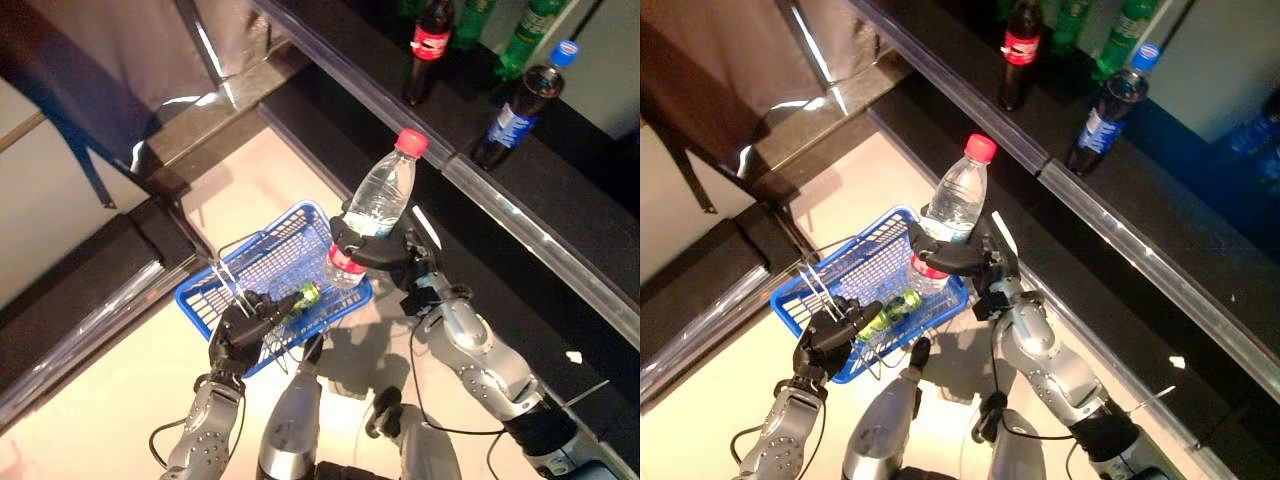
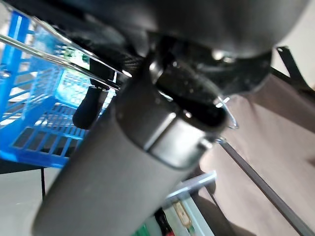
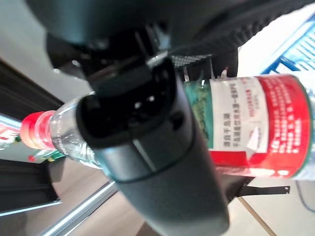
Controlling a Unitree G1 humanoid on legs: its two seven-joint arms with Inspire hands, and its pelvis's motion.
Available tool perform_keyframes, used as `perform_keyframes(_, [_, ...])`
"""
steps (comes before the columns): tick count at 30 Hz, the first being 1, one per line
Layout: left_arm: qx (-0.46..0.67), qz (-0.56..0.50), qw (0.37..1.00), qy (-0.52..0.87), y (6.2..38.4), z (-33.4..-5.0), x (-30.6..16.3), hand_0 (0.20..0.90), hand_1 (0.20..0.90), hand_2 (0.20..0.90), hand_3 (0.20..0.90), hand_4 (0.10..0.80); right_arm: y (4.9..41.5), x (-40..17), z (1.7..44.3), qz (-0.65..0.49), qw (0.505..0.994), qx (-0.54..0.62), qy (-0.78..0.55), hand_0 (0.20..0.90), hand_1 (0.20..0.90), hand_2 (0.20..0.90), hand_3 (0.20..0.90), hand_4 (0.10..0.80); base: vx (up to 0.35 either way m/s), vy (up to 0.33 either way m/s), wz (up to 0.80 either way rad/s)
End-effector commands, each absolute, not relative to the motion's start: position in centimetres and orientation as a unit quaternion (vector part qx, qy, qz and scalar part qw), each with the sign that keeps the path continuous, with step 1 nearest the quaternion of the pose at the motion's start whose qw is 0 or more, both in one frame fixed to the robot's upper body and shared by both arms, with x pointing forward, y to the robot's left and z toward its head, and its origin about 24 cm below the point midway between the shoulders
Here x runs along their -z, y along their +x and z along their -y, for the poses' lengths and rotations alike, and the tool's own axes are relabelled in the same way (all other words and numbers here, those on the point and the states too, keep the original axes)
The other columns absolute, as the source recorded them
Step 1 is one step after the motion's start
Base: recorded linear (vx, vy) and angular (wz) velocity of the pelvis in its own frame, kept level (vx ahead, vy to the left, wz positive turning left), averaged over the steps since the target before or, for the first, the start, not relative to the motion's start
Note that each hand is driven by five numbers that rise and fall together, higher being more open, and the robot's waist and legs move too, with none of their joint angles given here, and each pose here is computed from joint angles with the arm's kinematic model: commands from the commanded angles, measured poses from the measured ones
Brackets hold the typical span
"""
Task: Pick up the drink and place into the basket.
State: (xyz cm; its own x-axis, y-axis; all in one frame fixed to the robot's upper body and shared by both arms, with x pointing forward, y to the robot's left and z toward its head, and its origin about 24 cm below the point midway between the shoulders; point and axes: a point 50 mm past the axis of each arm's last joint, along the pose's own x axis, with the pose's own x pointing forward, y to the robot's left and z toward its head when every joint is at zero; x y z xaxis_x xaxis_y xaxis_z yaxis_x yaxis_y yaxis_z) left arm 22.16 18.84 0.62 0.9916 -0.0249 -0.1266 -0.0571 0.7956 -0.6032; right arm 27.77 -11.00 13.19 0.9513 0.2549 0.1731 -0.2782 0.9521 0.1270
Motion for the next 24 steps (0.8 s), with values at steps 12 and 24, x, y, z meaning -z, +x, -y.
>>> perform_keyframes(12, [0.299,0.135,0.896,-0.299,22.0,-14.6,-12.0,0.300,0.300,0.300,0.200,0.100,29.3,-18.6,6.4,0.181,0.961,-0.114,0.174,0.300,0.300,0.300,0.200,0.100,0.070,-0.029,0.23])
perform_keyframes(24, [0.364,0.134,0.867,-0.313,22.0,-13.0,-13.4,0.300,0.300,0.300,0.200,0.100,30.1,-15.6,4.1,0.116,0.976,-0.096,0.158,0.300,0.300,0.300,0.200,0.100,0.009,-0.007,0.09])
